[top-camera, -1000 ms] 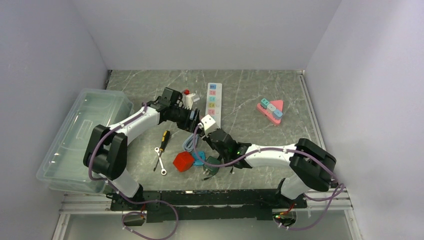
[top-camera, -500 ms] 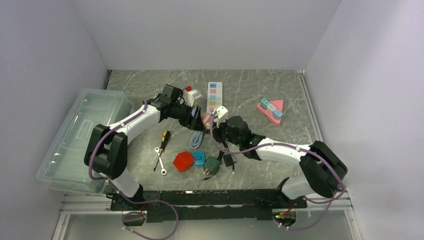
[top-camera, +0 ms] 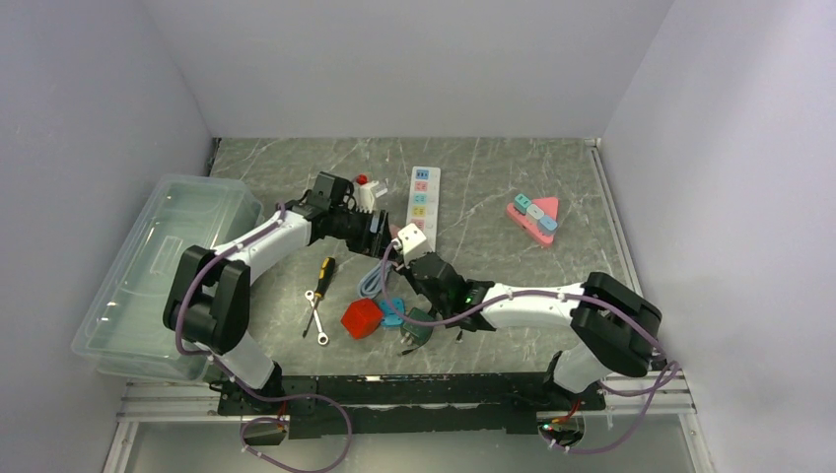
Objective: Pull the plug off the socket
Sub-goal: Remove the plug from the socket.
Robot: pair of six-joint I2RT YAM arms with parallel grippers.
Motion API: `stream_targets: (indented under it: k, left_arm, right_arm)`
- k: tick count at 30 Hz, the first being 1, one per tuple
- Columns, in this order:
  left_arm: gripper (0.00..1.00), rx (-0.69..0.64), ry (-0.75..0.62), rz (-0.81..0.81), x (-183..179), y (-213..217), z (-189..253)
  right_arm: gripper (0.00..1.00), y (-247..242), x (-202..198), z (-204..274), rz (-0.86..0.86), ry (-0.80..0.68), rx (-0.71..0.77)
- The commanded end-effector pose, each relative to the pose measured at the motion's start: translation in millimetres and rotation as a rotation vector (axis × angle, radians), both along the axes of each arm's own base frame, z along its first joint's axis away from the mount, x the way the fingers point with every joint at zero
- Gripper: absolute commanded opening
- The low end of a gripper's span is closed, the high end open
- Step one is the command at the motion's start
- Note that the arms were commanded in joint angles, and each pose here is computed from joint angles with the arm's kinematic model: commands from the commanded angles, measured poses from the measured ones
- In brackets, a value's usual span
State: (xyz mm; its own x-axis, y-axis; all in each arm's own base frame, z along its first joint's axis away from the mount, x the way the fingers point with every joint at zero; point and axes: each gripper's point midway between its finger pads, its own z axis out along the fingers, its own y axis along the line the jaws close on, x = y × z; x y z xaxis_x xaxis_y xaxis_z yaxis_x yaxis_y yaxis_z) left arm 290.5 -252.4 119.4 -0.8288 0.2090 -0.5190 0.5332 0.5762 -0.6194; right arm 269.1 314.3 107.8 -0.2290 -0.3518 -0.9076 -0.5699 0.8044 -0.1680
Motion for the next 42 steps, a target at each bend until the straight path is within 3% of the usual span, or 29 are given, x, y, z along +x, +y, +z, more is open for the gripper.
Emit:
stream_targets:
  k: [1, 16, 22, 25, 31, 36, 42]
  left_arm:
    - [0.00, 0.060, -0.125, 0.131, 41, 18, 4]
    - [0.00, 0.095, -0.139, -0.055, 22, 11, 9]
    - [0.00, 0.113, -0.152, 0.010, 31, 13, 7]
    - [0.00, 0.051, -0.112, 0.043, 32, 10, 7]
    - [0.00, -0.075, -0.052, -0.002, 24, -2, 20]
    - [0.00, -0.097, -0.026, 0.006, 24, -1, 23]
    - [0.00, -0.142, 0.038, 0.054, 32, 9, 23]
  right_arm:
    - [0.00, 38, -1, 64, 0.018, -0.100, 0.180]
    - [0.00, -23, 39, 62, 0.102, 0.043, 0.364]
    - [0.00, -12, 34, 62, 0.161, 0.076, 0.391]
    - [0.00, -8, 32, 62, 0.174, 0.089, 0.401]
    - [0.23, -7, 29, 57, 0.220, 0.104, 0.380]
    - [0.39, -11, 34, 46, 0.234, 0.142, 0.351]
    - [0.53, -9, 35, 37, 0.259, 0.141, 0.329]
